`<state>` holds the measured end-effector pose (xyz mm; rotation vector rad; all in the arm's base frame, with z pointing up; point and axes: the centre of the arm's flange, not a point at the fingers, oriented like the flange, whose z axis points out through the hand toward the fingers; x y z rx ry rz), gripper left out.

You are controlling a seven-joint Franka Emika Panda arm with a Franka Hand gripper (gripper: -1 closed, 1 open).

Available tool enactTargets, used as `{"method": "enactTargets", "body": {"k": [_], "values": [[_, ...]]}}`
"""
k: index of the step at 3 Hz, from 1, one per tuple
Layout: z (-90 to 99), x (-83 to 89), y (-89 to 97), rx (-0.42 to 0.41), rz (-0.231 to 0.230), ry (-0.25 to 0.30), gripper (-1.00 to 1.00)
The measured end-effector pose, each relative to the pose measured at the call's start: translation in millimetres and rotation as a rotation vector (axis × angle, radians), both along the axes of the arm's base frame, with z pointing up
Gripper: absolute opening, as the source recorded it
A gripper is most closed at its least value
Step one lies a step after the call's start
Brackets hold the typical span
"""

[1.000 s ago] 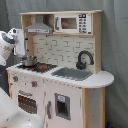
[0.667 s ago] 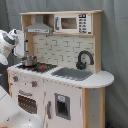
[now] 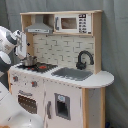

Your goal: Play with the kitchen

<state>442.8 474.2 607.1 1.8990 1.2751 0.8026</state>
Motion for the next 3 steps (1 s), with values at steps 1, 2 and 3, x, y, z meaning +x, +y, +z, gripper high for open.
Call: {"method": "enactTargets", "body": {"k": [1,2,3], "values": [[-6.5,4.7,-8.2,-0.024,0.02,0.099,1.0],[-16.7,8.2,-10.8,-0.043,0.052,0.185,1.0],[-29.3,11.5,-9.4,-0.061,0.088,0.263,1.0]]}}
